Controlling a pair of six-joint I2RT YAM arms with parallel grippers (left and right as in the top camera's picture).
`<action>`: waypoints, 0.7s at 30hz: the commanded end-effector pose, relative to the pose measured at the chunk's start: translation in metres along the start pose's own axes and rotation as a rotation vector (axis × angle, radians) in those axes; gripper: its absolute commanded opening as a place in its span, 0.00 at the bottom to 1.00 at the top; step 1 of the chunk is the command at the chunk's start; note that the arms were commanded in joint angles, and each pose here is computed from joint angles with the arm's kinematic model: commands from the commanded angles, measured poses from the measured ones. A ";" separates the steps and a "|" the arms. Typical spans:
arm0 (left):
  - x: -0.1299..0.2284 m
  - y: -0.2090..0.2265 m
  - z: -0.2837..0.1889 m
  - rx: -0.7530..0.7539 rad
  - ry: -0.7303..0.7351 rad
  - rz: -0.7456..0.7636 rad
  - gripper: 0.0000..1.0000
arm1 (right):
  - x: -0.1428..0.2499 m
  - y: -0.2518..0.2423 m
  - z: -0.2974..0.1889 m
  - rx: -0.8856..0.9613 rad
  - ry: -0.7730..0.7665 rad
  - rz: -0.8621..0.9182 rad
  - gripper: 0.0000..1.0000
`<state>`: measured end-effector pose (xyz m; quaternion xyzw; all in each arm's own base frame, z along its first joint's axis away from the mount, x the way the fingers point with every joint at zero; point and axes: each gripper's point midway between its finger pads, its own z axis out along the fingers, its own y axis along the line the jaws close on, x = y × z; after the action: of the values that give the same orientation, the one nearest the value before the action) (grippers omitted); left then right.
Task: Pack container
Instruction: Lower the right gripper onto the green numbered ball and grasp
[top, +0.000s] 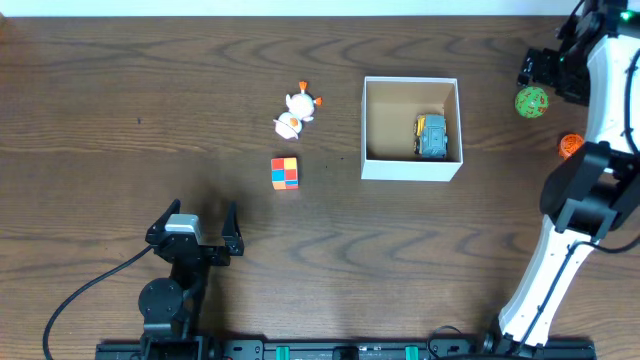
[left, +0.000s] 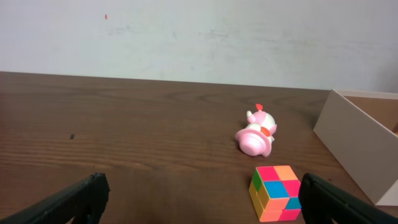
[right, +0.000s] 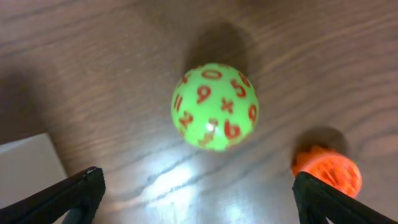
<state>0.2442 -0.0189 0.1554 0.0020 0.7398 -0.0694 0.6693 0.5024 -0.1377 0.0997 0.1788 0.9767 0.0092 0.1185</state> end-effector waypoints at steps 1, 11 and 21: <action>0.016 -0.001 0.001 0.010 0.047 0.009 0.98 | -0.010 0.006 0.009 -0.010 -0.024 -0.033 0.99; 0.016 -0.001 0.001 0.010 0.047 0.009 0.98 | -0.019 -0.003 0.023 0.038 -0.049 -0.030 0.99; 0.016 -0.001 0.001 0.010 0.047 0.009 0.98 | -0.019 -0.008 0.041 0.059 -0.037 -0.055 0.99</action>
<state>0.2442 -0.0190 0.1554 0.0021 0.7398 -0.0695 0.6693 0.5236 -0.1517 0.0758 0.1691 0.9755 -0.0164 0.1396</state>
